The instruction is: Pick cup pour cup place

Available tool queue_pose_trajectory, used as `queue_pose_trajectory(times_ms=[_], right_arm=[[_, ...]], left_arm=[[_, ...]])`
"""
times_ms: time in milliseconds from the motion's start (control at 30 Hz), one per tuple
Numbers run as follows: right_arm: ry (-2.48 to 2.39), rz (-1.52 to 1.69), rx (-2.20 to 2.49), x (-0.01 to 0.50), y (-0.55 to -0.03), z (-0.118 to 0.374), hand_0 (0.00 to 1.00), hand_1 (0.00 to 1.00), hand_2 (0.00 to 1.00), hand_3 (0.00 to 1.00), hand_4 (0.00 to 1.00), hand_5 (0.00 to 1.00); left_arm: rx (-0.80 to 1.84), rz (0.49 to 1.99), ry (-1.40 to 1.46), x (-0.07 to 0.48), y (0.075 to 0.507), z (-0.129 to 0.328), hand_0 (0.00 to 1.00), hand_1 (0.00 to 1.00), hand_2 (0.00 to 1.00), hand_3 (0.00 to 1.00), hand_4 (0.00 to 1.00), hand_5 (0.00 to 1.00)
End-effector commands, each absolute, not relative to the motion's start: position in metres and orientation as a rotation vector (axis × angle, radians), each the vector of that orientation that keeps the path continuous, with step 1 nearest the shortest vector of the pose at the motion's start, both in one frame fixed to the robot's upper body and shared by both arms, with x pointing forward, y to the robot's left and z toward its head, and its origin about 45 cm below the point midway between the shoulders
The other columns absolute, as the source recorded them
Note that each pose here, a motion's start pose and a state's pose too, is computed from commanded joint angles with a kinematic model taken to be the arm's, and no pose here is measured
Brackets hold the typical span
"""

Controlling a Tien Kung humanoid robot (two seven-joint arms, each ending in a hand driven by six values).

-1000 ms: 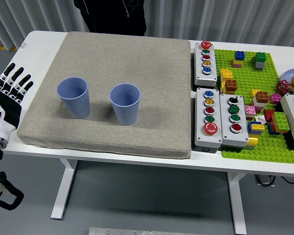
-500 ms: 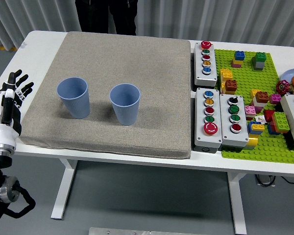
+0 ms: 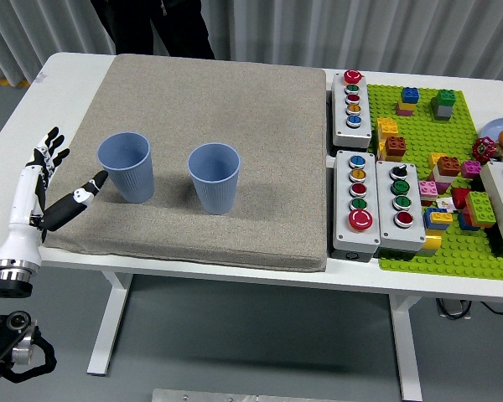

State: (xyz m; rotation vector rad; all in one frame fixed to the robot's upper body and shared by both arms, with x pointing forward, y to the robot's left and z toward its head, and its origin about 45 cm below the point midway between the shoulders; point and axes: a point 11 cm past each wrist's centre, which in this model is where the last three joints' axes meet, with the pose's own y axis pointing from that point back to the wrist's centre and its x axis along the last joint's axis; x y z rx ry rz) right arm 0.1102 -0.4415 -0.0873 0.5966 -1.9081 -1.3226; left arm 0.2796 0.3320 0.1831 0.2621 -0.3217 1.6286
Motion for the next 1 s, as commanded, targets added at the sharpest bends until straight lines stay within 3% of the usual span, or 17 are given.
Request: queue_pose_trajectory(times_ms=[367,1000], right_arm=[[-1.897,-1.320,0.595,0.107,-0.441,-0.088,0.700,0.628,0.562,0.570,0.002,0.055],[-1.903,-1.321,0.596,0.107,-0.441,-0.088,0.700,0.628,0.562,0.570,0.002,0.056]], left_arm=[[0.319,1.574,-0.239,0.274,0.326,0.157,0.965,0.956,0.998,0.998,0.974,0.354],[0.322,1.568,-0.252,0.299,0.318,0.155,0.969,0.958,0.998,0.998,0.978,0.360]])
